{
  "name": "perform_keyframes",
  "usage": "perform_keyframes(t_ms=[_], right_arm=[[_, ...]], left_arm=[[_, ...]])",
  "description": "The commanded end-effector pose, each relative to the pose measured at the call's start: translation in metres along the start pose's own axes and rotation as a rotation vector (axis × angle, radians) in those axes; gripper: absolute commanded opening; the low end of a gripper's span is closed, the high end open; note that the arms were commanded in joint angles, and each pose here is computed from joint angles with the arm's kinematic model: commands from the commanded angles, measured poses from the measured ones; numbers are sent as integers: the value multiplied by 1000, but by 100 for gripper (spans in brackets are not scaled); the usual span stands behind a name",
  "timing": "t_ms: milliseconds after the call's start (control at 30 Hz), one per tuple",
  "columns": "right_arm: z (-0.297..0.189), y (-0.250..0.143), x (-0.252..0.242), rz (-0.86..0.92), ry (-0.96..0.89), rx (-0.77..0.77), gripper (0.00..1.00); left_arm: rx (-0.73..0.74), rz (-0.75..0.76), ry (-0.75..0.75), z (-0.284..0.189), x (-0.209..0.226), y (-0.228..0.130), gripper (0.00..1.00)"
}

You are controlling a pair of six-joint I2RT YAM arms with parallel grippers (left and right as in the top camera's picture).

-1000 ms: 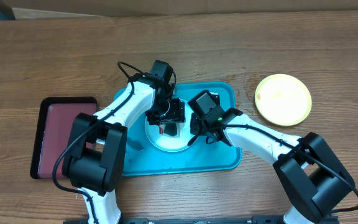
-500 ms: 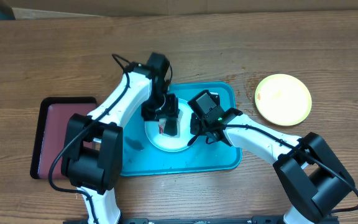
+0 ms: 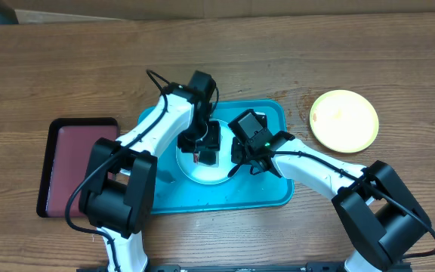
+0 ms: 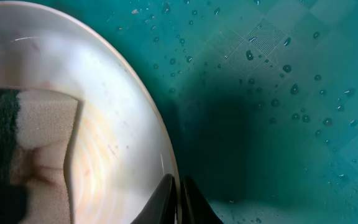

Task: Clean dirty plates on tray and stack at the side
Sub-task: 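Scrub the light blue plate with the sponge while the right gripper holds it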

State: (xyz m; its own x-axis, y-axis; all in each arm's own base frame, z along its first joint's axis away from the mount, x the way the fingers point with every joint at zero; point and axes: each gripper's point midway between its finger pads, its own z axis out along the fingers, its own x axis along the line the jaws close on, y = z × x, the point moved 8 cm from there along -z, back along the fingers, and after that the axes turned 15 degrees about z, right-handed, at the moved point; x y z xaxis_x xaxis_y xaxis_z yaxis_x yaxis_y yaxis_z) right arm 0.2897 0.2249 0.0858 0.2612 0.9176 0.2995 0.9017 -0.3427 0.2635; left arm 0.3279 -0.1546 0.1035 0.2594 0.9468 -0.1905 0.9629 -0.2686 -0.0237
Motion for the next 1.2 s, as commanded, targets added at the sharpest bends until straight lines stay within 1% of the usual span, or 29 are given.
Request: perform_keyframes(t_ms=[0,33,100,133,167,200,233,267,400,500,600,767,900,1033,1167], right_arm=[[2,1,-2,6,-10,-9,6],[2,1,-2,6,-11,-8,6],[2,1,-2,6,-11,-8,6],[2,1,-2,6,-11,-8,6],[2,1,-2,6,-11,-7,6],[2,1,-2,6,-12,-7,6],[2,1,-2,5,-12,-7,6],[2,1,-2,5,-12,-7,6],[2,1,-2,6,-11,-7,6],[2,1,-2,6,-11,-7,6],[2,1,-3,5,-14,-5,6],[2,0,-3,5,-18,-3,6],[2,0,-3,5,-18,-3,6],[2,0,-3,5,-18,-3,6],[2,0,-3,5,-18,-3,6]], left_arm=[[23,-4,17,10,-3,-8,52],[24,-2,17,10,-4,-8,47],[24,-1,18,10,-4,-8,29],[23,-2,21,10,-4,-8,23],[23,-3,21,10,-4,-8,20],[23,-5,21,10,-3,-8,15],[24,-7,20,9,-3,-8,7],[28,-10,21,8,-3,-8,4],[32,-6,23,8,-4,-9,4],[29,2,70,10,-2,-10,4],[35,-7,218,14,12,-15,4],[38,-127,503,19,46,-30,4],[33,-211,683,17,72,-41,4],[25,-238,764,5,85,-39,4],[-8,-293,767,-21,82,-27,4]])
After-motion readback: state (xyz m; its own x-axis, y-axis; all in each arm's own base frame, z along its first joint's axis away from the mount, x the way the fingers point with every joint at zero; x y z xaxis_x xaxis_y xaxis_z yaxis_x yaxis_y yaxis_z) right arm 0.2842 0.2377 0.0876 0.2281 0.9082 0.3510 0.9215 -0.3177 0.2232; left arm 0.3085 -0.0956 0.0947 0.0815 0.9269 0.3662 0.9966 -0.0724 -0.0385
